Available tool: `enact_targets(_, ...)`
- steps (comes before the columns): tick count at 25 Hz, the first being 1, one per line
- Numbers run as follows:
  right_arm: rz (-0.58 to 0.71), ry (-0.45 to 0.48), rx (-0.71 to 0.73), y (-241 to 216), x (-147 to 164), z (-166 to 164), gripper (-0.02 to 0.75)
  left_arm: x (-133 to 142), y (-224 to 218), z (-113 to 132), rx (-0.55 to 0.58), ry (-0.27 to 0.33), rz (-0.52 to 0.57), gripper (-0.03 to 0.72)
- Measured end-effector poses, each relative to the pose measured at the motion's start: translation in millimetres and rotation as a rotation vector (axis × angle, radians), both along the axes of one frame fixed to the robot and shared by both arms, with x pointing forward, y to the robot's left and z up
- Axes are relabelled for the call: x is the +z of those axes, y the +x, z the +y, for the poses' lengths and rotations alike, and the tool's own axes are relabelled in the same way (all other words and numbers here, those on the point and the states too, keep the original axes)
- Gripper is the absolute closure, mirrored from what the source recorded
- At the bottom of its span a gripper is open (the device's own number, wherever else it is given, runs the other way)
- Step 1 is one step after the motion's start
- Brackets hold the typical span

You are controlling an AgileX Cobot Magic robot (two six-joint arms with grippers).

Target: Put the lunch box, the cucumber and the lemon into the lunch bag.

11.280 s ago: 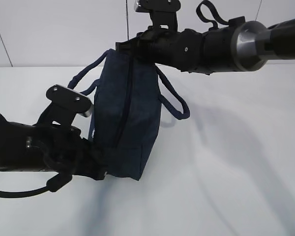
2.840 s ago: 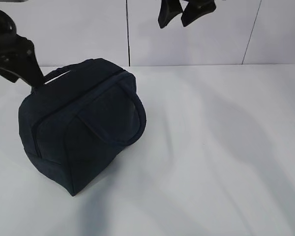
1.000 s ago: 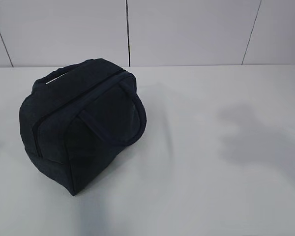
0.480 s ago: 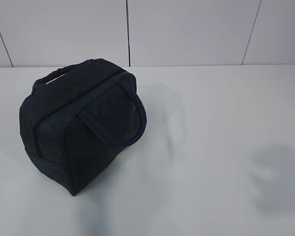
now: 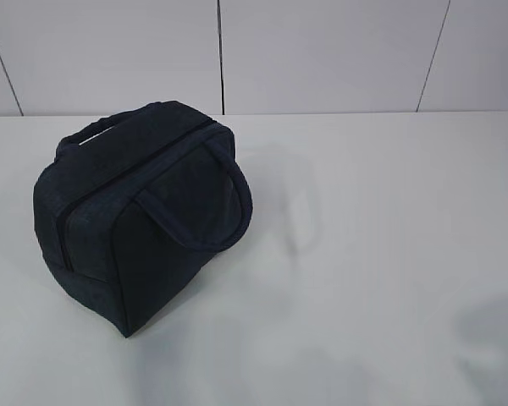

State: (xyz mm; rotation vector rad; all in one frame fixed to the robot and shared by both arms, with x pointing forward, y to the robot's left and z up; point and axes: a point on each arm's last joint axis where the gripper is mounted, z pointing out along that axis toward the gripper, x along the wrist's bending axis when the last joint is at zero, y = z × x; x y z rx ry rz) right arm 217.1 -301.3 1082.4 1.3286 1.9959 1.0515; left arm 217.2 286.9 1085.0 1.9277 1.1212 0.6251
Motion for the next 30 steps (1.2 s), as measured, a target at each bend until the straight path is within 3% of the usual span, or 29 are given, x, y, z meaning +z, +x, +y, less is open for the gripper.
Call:
enact_targets(8, -0.036, -0.021, 0.021, -5.4, -24.4, -1.9, 0.232, -29.8, -4.0, -0.9, -0.013, -0.01, 0.025, 0.386)
enact_targets(30, -0.055, -0.026, 0.01, 9.7, -39.5, 2.0, 0.232, -33.3, 9.1, -3.7, 0.009, -0.06, -0.056, 0.386)
